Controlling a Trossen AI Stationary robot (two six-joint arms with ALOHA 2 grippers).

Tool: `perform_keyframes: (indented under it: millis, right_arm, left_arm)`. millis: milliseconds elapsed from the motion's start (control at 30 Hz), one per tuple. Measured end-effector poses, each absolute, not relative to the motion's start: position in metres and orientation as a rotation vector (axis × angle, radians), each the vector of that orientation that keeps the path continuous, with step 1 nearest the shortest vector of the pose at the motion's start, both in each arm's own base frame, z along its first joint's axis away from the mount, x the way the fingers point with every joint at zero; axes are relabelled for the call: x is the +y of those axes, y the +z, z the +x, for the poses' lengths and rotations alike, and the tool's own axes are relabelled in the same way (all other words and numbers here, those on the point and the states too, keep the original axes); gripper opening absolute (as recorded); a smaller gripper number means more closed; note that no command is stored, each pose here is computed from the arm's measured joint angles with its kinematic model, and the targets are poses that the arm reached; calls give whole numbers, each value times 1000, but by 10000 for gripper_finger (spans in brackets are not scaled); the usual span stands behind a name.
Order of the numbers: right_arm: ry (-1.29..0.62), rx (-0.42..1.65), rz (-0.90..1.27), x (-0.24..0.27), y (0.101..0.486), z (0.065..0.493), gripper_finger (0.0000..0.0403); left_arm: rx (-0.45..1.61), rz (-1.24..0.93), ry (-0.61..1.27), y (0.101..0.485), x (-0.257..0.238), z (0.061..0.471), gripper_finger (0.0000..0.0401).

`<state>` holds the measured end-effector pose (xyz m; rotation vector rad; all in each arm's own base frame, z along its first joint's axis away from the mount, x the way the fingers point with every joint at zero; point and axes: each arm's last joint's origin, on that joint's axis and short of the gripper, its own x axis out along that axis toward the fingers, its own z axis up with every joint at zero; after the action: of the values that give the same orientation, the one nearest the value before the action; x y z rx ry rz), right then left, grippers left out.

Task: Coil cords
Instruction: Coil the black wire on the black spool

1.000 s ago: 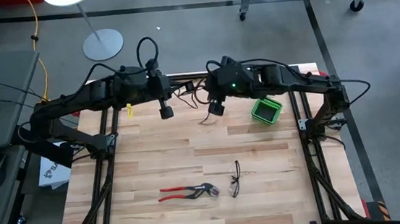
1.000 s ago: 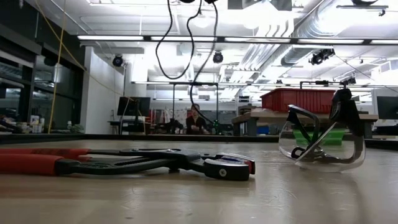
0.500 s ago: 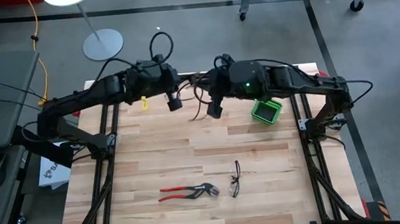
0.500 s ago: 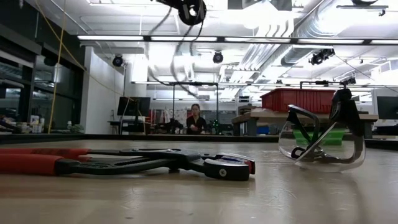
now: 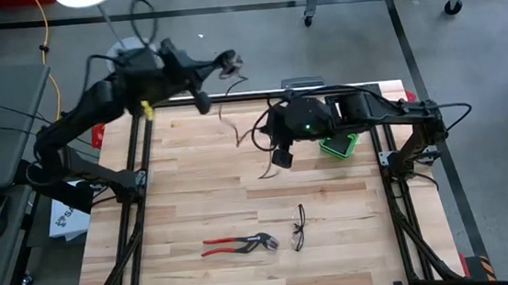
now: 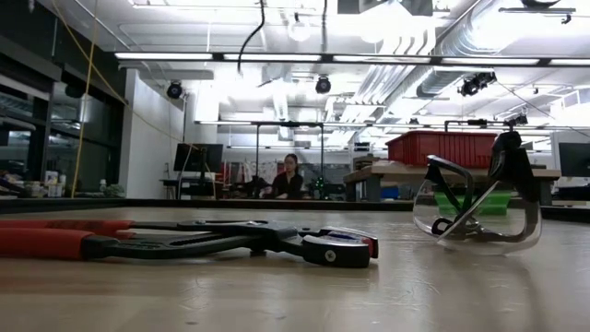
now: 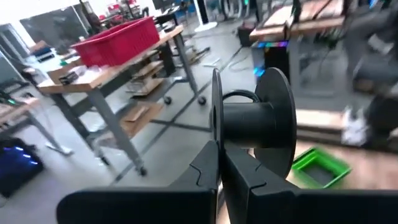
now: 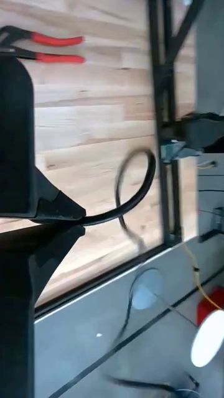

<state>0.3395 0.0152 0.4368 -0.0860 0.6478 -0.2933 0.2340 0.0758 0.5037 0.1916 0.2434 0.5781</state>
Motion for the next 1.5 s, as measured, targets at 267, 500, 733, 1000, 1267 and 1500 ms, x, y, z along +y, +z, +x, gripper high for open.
perform_keyframes:
  millis: [267,500,733,1000,1267,1500]
  right_arm:
    - [-317,760,-52,15,428,332,1]
    - [-214,775,-4,15,427,332,59]
    - [-231,730,-103,14,433,332,178]
    - [-253,631,-168,12,454,316,210]
    - [-193,302,-144,2,495,308,211]
    - [1,123,-103,-9,512,310,211]
  left_arm:
    - [288,-75,407,521,59,194,0]
    - [297,-374,172,520,49,190,0]
    - [238,-384,68,528,46,190,0]
    - [225,-76,82,529,49,193,0]
    - [52,20,-52,544,47,198,0]
    - [62,-42,-90,529,51,212,0]
